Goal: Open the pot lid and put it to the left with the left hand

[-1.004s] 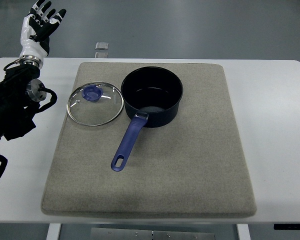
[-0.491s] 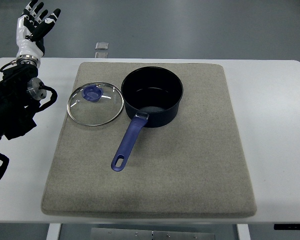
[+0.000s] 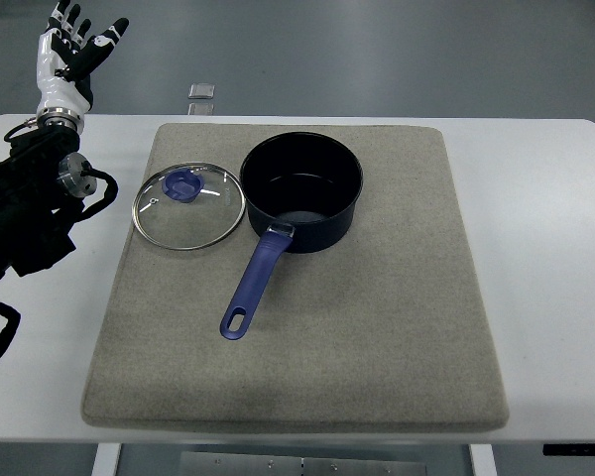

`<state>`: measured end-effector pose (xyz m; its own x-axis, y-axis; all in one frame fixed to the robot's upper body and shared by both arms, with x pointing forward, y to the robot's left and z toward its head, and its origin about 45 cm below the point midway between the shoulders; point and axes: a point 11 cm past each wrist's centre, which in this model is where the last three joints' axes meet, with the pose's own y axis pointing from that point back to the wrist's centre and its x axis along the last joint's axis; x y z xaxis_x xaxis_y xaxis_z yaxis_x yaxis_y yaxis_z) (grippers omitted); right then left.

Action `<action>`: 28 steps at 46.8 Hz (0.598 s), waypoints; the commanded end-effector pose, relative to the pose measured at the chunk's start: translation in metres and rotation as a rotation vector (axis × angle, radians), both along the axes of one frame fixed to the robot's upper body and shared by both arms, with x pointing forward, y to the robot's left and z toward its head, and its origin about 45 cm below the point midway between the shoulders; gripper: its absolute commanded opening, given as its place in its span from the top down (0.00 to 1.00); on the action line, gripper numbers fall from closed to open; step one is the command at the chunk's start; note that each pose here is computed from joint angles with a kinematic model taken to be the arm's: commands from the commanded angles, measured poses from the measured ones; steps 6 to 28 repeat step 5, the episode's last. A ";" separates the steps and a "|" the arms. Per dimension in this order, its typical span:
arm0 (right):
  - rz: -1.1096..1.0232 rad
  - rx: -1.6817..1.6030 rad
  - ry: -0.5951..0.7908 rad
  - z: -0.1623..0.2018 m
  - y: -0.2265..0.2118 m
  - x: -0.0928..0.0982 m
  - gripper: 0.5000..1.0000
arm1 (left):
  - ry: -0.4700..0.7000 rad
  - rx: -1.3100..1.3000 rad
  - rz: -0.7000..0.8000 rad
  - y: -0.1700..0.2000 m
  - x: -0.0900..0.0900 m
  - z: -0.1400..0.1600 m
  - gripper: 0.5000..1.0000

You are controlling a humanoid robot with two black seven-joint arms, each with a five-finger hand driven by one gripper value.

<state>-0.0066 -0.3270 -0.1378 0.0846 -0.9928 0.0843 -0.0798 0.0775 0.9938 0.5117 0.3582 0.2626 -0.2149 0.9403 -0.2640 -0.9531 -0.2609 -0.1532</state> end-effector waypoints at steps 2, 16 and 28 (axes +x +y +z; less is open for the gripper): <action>0.000 0.006 0.001 0.000 0.002 0.000 0.17 | 0.000 0.002 -0.002 0.000 0.000 0.000 0.02; -0.002 0.015 0.006 0.000 0.004 -0.002 0.17 | 0.003 0.002 -0.001 0.000 -0.001 -0.002 0.02; -0.002 0.015 0.006 0.000 0.004 -0.002 0.17 | 0.003 0.002 -0.001 0.000 -0.001 -0.002 0.02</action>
